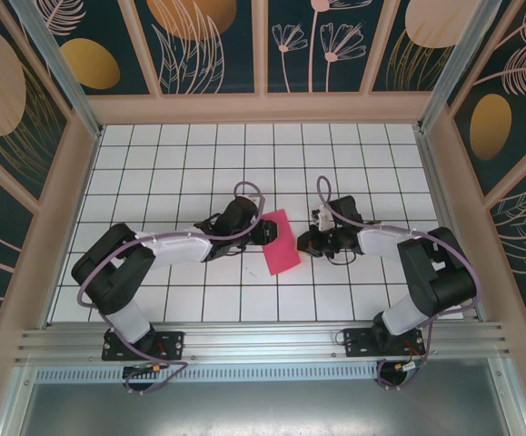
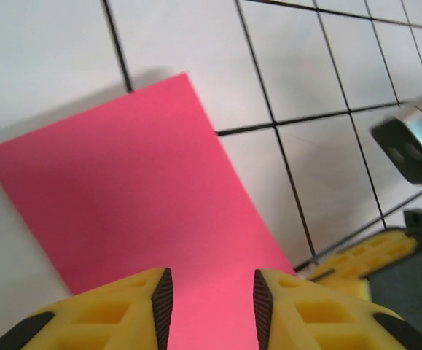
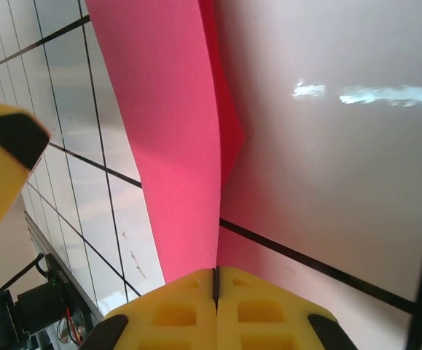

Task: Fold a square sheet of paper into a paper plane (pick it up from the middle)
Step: Third fold the triangle at the center of the table.

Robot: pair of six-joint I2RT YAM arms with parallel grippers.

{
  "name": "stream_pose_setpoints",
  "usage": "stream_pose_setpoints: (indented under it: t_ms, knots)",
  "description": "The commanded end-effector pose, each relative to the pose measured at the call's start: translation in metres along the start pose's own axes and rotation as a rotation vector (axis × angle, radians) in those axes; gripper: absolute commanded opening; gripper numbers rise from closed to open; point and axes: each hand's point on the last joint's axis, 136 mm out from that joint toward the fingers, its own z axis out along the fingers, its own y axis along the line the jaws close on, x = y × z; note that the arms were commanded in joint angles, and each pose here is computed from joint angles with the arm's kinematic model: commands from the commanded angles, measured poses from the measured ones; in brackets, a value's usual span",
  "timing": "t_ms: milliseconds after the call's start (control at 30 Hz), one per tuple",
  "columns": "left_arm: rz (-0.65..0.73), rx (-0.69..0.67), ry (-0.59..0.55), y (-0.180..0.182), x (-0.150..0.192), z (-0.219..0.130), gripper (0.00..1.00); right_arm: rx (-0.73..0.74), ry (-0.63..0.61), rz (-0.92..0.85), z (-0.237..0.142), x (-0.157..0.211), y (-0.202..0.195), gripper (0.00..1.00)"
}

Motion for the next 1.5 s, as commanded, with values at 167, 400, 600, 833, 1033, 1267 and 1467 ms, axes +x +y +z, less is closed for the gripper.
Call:
stream_pose_setpoints:
  t_ms: [167, 400, 600, 833, 1033, 1267, 1467]
  knots:
    - [0.263, -0.085, 0.015, -0.023, 0.043, -0.007, 0.49, -0.021, -0.122, 0.131, -0.004, -0.014, 0.02, 0.03]
    - [0.406, -0.134, 0.003, -0.037, 0.058, -0.004, 0.58, -0.014, -0.124, 0.155, -0.003, -0.015, 0.019, 0.03]
    - [0.496, -0.205, -0.003, -0.037, 0.061, -0.001, 0.63, -0.016, -0.121, 0.156, -0.003, -0.016, 0.021, 0.03]
    - [0.577, -0.245, 0.038, -0.036, 0.074, 0.013, 0.66, -0.023, -0.126, 0.152, -0.004, -0.02, 0.025, 0.04]
    - [0.6, -0.277, 0.006, -0.038, 0.064, 0.019, 0.58, -0.018, -0.124, 0.149, -0.003, -0.02, 0.025, 0.05]
    - [0.589, -0.272, -0.033, -0.044, 0.056, 0.017, 0.3, -0.007, -0.117, 0.152, 0.0, -0.02, 0.021, 0.07]
    - [0.577, -0.264, -0.043, -0.039, 0.059, 0.014, 0.07, 0.0, -0.117, 0.143, 0.002, -0.024, 0.022, 0.1]
